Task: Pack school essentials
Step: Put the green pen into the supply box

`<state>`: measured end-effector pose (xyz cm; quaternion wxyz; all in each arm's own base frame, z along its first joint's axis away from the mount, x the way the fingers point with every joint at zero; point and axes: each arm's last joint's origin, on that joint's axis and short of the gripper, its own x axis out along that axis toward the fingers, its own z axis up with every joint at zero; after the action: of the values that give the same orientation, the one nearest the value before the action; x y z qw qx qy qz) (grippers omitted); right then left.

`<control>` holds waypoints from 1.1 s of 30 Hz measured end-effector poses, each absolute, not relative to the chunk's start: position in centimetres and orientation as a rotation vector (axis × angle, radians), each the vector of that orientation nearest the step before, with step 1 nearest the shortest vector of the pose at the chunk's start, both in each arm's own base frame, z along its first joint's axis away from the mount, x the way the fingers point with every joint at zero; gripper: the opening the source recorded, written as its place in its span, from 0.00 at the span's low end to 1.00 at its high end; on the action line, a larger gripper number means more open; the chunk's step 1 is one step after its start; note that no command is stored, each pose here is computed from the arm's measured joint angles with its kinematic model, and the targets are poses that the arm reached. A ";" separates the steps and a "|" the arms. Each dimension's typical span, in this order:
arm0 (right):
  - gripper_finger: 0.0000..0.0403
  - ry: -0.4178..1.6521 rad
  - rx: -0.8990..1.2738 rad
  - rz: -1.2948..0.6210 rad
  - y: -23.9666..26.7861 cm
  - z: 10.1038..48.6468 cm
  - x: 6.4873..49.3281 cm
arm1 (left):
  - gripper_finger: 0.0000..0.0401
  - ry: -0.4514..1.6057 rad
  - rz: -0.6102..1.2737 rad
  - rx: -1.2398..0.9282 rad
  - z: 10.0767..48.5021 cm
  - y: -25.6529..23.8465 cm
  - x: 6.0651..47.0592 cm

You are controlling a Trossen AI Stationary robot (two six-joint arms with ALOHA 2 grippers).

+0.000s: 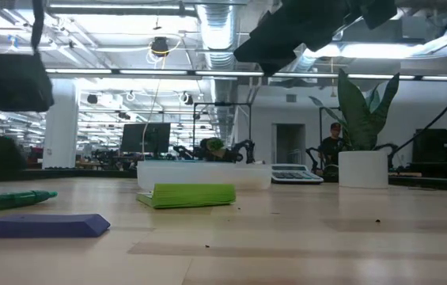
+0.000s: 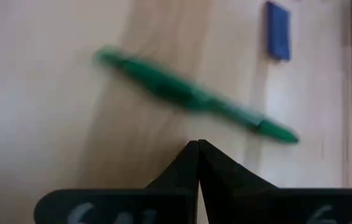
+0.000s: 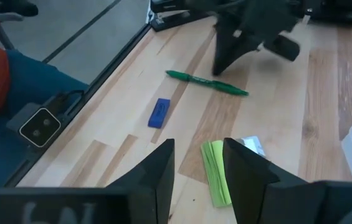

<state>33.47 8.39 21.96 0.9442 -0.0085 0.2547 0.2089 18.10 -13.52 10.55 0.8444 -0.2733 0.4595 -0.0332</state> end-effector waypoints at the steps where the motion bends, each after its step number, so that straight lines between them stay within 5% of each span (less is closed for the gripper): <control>1: 0.35 0.519 -0.017 0.426 8.4 22.0 33.5 | 0.00 0.973 -0.077 -0.556 10.4 -13.7 18.7; 21: 0.33 0.560 0.020 0.417 9.0 21.6 33.2 | 0.00 0.761 -0.123 -0.164 9.9 -11.0 31.0; 33: 0.34 0.499 -0.015 0.449 12.4 15.5 35.9 | 0.00 0.805 -0.044 -0.031 14.0 -8.6 32.4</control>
<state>35.93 12.36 15.54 0.9442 -0.0074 0.2447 0.2204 32.43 -8.60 14.04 0.9198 -0.0153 0.3915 -0.0215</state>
